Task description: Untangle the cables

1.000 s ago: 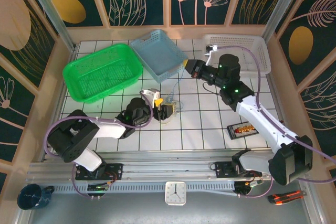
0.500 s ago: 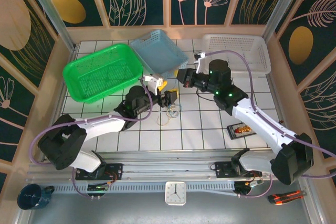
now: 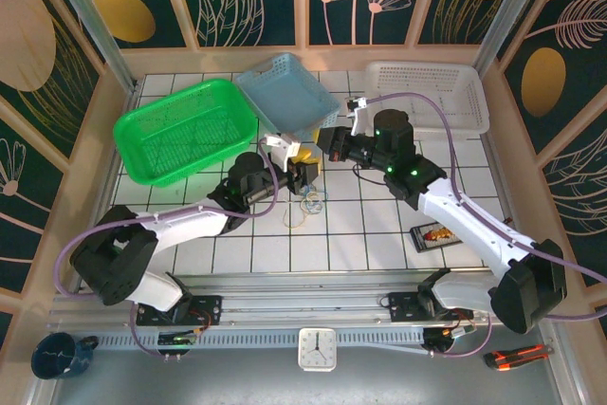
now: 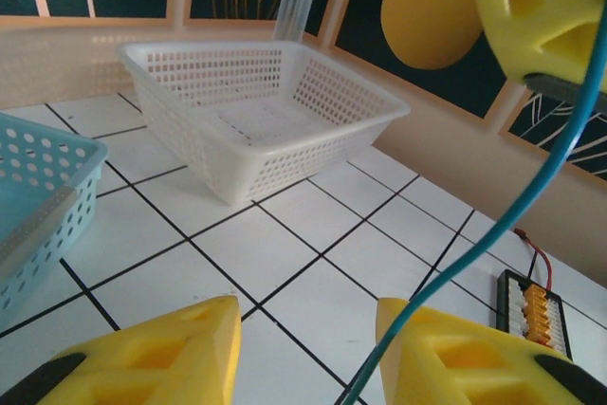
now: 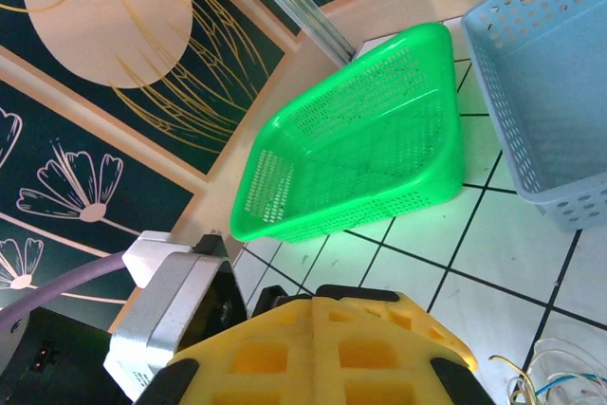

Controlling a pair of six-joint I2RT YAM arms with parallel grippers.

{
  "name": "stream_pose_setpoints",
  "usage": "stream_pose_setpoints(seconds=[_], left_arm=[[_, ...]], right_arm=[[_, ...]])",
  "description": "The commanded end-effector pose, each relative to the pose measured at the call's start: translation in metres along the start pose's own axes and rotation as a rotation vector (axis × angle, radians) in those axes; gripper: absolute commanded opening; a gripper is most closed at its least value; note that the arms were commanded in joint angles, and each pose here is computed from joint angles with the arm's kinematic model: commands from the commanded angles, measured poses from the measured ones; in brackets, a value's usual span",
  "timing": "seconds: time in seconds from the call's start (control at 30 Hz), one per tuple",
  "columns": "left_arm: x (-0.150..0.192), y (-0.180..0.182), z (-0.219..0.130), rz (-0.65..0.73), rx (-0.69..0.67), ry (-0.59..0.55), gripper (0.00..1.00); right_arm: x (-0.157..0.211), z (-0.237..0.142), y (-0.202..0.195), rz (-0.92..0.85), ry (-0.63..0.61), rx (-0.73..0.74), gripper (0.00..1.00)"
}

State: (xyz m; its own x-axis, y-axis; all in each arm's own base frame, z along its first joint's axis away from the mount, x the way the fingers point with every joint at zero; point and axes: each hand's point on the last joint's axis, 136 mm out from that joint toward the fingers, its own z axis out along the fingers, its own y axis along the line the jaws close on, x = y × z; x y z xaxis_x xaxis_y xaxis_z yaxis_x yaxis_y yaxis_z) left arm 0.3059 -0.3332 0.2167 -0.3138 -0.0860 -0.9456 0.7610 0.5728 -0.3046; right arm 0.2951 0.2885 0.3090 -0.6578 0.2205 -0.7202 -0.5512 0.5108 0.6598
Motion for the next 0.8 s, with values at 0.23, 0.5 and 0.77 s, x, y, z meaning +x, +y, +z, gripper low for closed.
stream_pose_setpoints(seconds=[0.23, 0.5, 0.77], left_arm=[[-0.024, -0.021, 0.012, -0.009, 0.106, -0.061, 0.18], [-0.028, -0.021, 0.008, -0.03, 0.1, -0.082, 0.0], [-0.027, -0.022, 0.004, -0.04, 0.103, -0.079, 0.0]], right_arm=[[0.003, 0.003, -0.001, -0.019, 0.005, 0.003, 0.0], [-0.008, -0.007, -0.006, -0.029, -0.046, 0.044, 0.14], [-0.017, -0.031, -0.01, -0.025, -0.119, 0.058, 0.5]])
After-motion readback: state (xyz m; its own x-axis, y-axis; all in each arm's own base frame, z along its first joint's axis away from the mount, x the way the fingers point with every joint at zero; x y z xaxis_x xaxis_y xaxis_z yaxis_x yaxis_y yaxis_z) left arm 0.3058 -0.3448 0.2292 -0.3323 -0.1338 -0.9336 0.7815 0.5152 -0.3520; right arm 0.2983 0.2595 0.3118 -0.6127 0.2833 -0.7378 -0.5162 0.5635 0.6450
